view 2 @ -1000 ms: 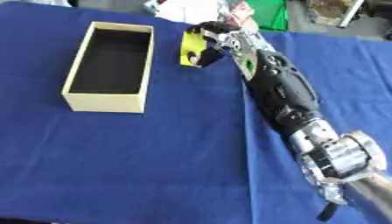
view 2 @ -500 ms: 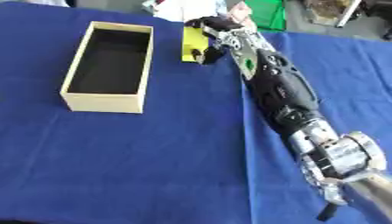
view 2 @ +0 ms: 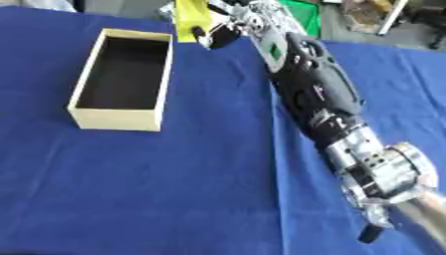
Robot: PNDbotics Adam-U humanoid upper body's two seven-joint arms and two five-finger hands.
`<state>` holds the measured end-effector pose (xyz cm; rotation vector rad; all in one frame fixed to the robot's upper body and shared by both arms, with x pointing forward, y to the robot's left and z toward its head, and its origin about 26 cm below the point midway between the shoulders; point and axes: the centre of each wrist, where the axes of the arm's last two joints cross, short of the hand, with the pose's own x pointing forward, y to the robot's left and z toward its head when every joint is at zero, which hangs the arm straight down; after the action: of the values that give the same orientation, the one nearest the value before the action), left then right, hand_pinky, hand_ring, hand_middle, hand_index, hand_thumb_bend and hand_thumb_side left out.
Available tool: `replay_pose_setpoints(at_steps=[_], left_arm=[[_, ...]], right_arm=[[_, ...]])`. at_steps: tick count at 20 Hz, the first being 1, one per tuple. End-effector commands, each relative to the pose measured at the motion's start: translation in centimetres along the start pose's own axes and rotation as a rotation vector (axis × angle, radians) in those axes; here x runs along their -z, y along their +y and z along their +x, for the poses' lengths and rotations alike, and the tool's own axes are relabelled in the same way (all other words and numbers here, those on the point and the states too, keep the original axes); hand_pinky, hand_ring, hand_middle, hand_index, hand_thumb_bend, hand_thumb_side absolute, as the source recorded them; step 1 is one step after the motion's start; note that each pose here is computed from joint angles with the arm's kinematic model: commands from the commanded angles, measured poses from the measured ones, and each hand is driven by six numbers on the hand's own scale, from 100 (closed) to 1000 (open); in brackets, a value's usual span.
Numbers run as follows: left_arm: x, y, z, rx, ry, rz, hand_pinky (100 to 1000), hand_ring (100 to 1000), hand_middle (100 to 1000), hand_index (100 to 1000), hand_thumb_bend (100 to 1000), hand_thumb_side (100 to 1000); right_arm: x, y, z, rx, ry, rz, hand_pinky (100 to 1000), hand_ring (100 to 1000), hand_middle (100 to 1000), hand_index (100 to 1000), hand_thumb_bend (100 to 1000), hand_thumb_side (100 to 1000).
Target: Pick up objects on the table and place them in the box.
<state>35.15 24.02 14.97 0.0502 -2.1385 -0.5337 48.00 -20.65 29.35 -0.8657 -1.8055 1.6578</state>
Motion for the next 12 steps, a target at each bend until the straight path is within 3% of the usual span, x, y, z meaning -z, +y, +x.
replay_pose_setpoints(at_steps=[1,4,9,12], left_arm=[[0.3,0.5,0.6,0.011,-0.018,0.004,718,1000,942,948,764,584],[0.3,0.4,0.6,0.006,-0.020,0.006,718,1000,940,947,766,582],[0.4,0.4,0.6,-0.001,-0.019,0.016,717,1000,936,944,767,583],[0.4,0.3,0.6,-0.006,-0.019,0.019,717,1000,935,943,766,584]], right_arm=[[0.9,-2.6,2.5,-0.056,-0.106,0.002,859,909,533,988,100,100],[1.8,-2.2,4.0,-0.059,-0.148,0.053,859,912,539,988,100,100],[3.0,0.2,5.2,-0.035,-0.160,0.139,858,916,554,992,100,102],[3.7,1.6,5.7,-0.026,-0.160,0.180,861,922,640,994,100,124]])
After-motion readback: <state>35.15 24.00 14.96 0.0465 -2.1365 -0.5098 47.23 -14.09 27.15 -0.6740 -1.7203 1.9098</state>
